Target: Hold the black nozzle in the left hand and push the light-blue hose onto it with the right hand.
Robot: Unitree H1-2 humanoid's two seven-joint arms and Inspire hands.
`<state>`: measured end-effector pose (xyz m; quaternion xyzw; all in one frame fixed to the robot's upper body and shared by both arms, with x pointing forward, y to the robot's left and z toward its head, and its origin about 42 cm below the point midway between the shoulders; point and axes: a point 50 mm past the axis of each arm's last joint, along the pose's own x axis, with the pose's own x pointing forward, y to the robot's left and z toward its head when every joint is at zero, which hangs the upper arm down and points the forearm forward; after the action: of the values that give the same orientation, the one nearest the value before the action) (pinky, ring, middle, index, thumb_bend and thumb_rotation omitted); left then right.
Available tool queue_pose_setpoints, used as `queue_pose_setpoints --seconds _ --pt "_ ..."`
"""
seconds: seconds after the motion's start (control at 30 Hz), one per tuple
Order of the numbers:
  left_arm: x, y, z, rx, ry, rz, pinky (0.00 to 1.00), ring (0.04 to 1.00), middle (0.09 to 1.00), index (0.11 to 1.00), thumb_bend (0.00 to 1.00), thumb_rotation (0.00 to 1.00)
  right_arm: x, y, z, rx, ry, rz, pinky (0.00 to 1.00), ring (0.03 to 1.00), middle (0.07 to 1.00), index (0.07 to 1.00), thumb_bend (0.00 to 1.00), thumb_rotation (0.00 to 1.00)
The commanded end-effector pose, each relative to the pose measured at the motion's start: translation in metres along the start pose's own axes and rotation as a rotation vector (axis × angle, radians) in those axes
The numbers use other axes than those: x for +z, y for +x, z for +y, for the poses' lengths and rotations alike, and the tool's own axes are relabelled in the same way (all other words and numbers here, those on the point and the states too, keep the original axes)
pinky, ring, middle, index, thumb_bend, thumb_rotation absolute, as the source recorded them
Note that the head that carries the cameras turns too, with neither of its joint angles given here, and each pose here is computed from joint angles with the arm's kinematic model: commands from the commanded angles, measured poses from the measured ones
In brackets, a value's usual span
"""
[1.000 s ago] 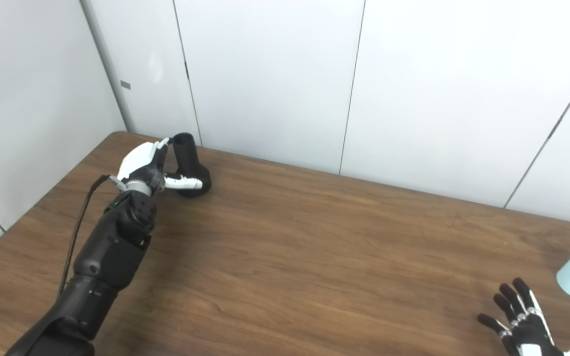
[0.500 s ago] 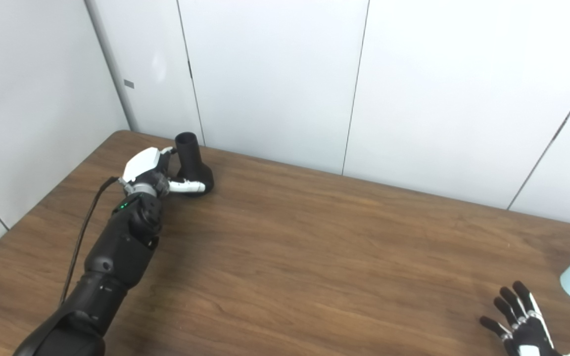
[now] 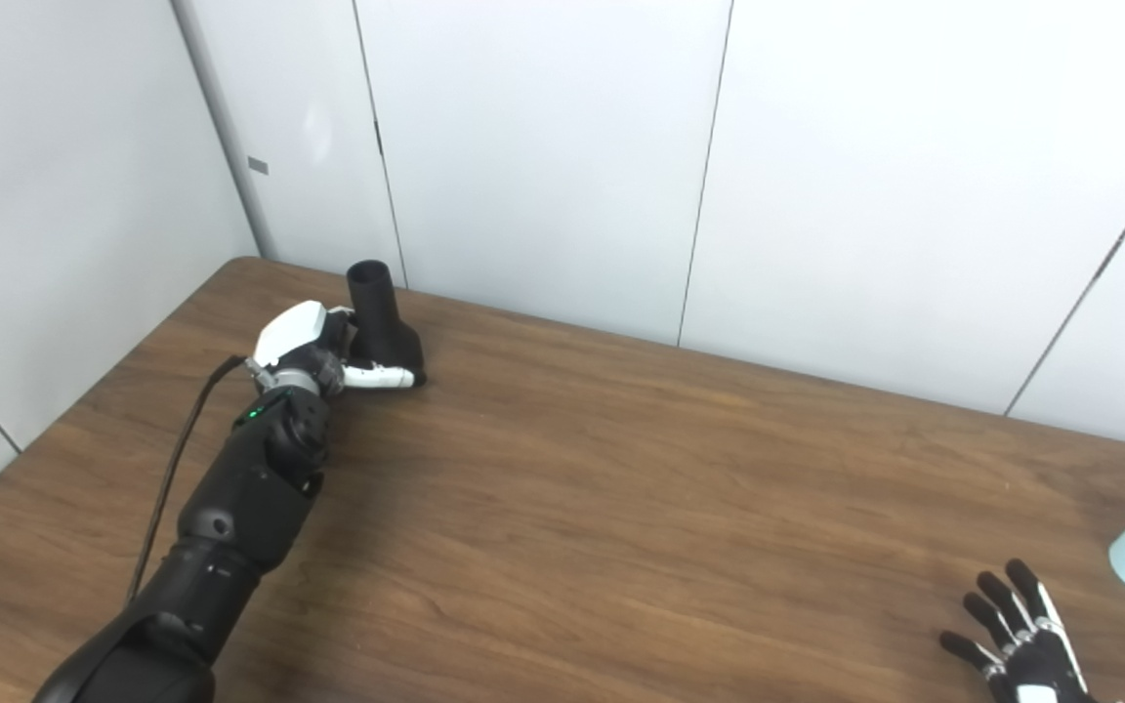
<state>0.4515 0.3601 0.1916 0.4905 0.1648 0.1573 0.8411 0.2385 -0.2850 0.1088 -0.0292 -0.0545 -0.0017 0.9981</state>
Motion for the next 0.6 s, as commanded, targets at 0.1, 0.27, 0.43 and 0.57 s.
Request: queue_pose_setpoints --seconds 0.1,0.27,0.43,0.57 --pt "0.023 0.006 0.02 0.051 -0.024 -0.061 1.0 0.99 0.915 0.847 0.99 0.42 -0.007 -0.008 0.006 -0.01 0.021 0.023 0.74 0.881 0.904 0.941 0.64 0.91" --pt "0.029 0.006 0.019 0.045 -0.034 -0.077 1.0 0.988 0.918 0.851 1.0 0.38 -0.005 -0.008 0.008 -0.014 0.013 0.02 0.74 0.881 0.898 0.941 0.63 0.91" --pt "0.034 0.006 0.018 0.057 -0.005 -0.096 1.0 0.955 0.888 0.847 1.0 0.34 -0.004 -0.009 0.009 -0.018 -0.018 0.02 0.72 0.867 0.887 0.936 0.64 0.91" --pt "0.035 0.006 0.016 0.067 -0.01 -0.091 1.0 0.948 0.872 0.839 1.0 0.33 -0.003 -0.01 0.01 -0.018 -0.024 0.019 0.73 0.87 0.889 0.942 0.64 0.92"
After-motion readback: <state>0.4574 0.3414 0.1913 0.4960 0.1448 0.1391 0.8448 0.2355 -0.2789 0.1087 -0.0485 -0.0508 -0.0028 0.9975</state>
